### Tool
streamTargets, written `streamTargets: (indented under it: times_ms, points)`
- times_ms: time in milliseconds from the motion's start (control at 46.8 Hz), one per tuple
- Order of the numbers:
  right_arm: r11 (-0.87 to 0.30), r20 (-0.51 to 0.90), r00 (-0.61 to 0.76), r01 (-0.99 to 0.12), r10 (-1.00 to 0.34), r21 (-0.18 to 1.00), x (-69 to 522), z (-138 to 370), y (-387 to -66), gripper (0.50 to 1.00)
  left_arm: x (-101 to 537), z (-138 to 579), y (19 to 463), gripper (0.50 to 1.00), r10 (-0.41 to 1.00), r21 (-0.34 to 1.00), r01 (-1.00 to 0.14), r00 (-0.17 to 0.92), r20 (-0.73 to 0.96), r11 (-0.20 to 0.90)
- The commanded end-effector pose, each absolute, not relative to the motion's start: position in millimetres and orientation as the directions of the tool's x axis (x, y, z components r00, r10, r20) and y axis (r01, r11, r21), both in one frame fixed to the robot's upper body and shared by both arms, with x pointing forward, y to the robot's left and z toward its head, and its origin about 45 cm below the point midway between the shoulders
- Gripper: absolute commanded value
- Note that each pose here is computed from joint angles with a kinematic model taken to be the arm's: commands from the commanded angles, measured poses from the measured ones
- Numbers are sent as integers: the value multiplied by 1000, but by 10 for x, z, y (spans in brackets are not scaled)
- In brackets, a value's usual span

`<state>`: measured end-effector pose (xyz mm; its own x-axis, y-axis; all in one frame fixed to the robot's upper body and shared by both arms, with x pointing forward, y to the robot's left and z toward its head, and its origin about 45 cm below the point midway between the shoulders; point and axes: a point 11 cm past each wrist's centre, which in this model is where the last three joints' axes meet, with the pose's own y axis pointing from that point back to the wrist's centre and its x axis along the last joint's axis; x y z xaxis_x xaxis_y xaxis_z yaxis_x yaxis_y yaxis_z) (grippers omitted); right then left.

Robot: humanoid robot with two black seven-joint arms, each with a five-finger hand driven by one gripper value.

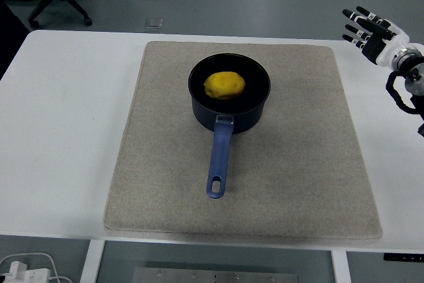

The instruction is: Put the potato in the blue pot

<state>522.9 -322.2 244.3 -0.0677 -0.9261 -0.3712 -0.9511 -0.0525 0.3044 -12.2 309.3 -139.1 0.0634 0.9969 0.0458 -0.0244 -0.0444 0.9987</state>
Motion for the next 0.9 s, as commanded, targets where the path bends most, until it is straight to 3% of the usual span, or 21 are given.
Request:
streamTargets:
  times_ms: [0, 876]
  points:
    - [-46, -371, -73, -952, -926, 303, 5239, 2459, -3216, 901, -123, -1391, 3097, 996, 997, 999, -24, 64, 47, -46]
    - [-76, -352, -39, -949, -935, 307, 5241, 2408, -3050, 903, -113, -1391, 3078, 996, 997, 999, -26, 64, 40, -38]
